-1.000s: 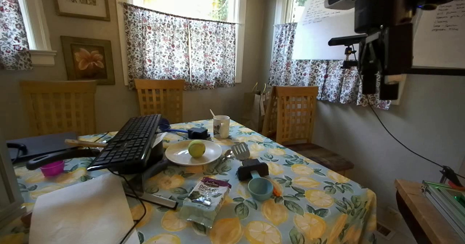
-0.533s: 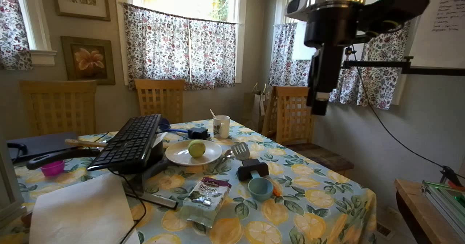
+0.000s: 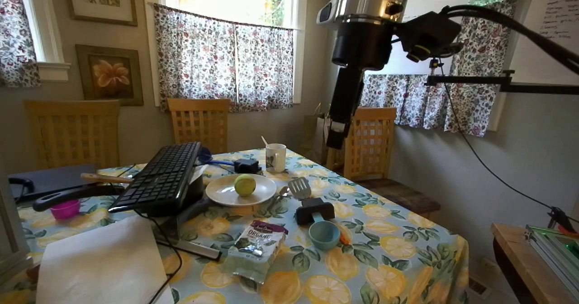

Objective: Pick up the light green ball and put it inside the small light blue bowl

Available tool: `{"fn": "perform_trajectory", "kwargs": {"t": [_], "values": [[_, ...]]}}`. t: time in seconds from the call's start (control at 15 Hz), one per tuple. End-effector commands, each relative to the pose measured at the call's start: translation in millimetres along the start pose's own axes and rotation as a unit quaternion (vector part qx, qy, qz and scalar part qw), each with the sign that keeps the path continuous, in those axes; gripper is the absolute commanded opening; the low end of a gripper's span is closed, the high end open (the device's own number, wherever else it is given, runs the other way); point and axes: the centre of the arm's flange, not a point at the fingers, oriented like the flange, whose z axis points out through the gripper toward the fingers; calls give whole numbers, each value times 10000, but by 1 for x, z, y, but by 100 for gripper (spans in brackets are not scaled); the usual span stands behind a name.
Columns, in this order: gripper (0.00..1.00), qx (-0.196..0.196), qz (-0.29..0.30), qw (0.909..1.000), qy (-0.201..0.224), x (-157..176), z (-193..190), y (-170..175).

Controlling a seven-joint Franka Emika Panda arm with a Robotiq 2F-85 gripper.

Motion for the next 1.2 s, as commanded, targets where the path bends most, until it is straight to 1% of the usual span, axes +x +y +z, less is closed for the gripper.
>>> {"fn": "perform_trajectory", "kwargs": {"t": [0.0,0.13,0.27,0.33,0.4,0.53,0.67,0.8,0.87,0.93,1.0,1.13], "values": [[100,-10,417,9974,592,36,15,-2],[100,-63,813,9921,953,74,26,0],[100,-244,1027,9884,1094,113,40,5],[100,-384,1058,9874,1110,128,48,8],[100,-603,1016,9869,1103,145,56,12],[100,-1082,747,9855,1074,175,70,25],[100,-1442,590,9837,900,198,81,42],[100,-1722,523,9826,457,217,91,58],[100,-1784,635,9816,230,227,97,68],[100,-1853,932,9782,80,233,102,76],[100,-1715,747,9818,322,174,94,73],[100,-1854,859,9787,189,185,100,83]]}}
